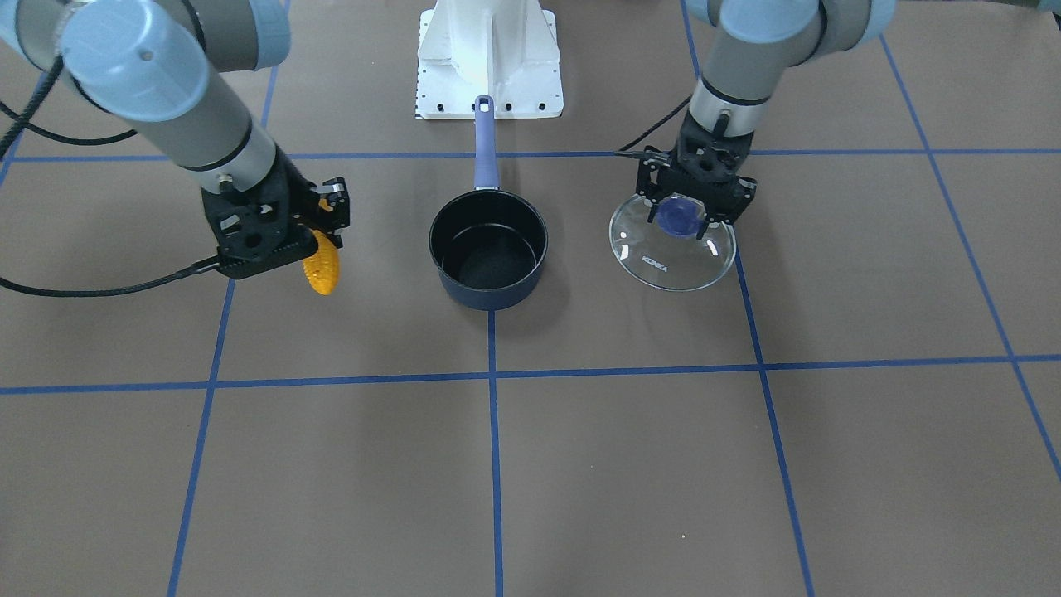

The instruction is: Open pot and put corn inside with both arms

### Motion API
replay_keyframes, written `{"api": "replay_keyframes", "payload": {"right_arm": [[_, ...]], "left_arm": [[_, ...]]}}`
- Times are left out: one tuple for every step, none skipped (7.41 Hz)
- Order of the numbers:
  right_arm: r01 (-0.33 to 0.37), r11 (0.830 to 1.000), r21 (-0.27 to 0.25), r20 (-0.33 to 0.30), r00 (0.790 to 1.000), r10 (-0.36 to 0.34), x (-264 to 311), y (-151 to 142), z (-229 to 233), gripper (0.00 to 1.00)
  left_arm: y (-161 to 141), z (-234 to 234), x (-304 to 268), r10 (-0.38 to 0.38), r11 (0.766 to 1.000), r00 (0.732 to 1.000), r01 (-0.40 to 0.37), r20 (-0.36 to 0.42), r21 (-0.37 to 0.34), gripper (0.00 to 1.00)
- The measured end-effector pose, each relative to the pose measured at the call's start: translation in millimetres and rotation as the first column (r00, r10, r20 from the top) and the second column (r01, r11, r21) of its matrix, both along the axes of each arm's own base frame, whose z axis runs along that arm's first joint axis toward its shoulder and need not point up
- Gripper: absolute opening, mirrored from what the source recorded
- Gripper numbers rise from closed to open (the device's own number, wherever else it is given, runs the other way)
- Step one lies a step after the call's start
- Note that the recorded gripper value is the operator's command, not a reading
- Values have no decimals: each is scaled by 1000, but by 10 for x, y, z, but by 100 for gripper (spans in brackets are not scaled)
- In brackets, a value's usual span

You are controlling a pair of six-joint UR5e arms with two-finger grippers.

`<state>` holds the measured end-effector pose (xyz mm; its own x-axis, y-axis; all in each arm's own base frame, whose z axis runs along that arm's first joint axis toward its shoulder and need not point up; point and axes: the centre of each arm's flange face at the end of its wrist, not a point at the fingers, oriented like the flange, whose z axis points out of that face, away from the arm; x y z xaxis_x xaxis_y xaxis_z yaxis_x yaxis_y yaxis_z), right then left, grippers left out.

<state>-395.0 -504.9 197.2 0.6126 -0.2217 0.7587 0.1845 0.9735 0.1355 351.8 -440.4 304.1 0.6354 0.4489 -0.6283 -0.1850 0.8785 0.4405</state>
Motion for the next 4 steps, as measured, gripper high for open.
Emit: {"api": "replay_keyframes", "payload": {"right_arm": [[-23, 1000, -11, -11, 1000, 23, -253, 39, -171, 38], [-41, 999, -21, -19, 999, 41, -479, 78, -332, 38], [-51, 998, -25, -23, 998, 50, -662, 145, -459, 38], [-59, 998, -28, -27, 998, 58, -836, 215, -582, 38]], "left_arm": [[-7, 300, -135, 16, 1000, 1000, -16, 4, 10, 66], [-35, 676, -253, 31, 999, 1000, -31, -7, 18, 66], [-82, 1114, -382, 49, 999, 998, -48, -36, 24, 66], [-146, 1540, -552, 65, 998, 996, -63, -66, 28, 66]]}}
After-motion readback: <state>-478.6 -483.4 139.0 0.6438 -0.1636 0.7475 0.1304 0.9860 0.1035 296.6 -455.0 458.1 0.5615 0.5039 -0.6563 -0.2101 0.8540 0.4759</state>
